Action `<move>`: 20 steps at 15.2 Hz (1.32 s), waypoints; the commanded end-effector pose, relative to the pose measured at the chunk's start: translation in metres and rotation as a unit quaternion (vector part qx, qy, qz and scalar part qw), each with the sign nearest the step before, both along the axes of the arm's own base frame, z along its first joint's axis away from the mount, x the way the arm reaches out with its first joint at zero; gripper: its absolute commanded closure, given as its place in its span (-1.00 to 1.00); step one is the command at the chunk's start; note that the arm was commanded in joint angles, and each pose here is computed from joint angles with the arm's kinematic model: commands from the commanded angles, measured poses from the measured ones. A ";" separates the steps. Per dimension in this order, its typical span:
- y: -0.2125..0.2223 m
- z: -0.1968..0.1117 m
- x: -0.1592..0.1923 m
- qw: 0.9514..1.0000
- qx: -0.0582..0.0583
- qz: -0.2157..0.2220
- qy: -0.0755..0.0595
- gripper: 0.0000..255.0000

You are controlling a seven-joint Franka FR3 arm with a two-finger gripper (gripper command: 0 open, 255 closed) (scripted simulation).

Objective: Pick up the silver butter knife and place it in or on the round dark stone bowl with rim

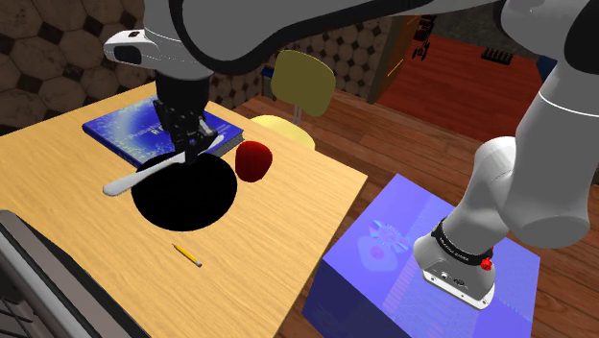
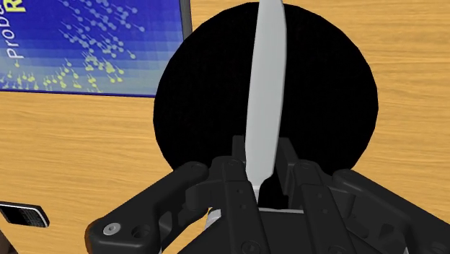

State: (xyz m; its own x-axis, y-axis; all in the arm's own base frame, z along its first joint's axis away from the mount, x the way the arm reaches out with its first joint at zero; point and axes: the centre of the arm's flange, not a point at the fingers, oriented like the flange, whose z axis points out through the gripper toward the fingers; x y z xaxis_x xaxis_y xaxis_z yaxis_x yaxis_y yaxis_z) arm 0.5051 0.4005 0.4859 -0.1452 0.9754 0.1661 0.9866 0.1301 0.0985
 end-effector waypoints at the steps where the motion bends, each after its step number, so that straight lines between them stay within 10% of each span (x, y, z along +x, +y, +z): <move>1: 0.000 -0.010 0.000 1.000 0.000 0.000 0.000 1.00; 11: 0.000 -0.023 0.000 1.000 0.000 0.000 0.000 1.00; 12: 0.000 -0.023 0.000 1.000 0.000 0.000 0.000 -1.00; 20: -0.007 0.016 -0.003 1.000 0.000 0.000 0.000 -1.00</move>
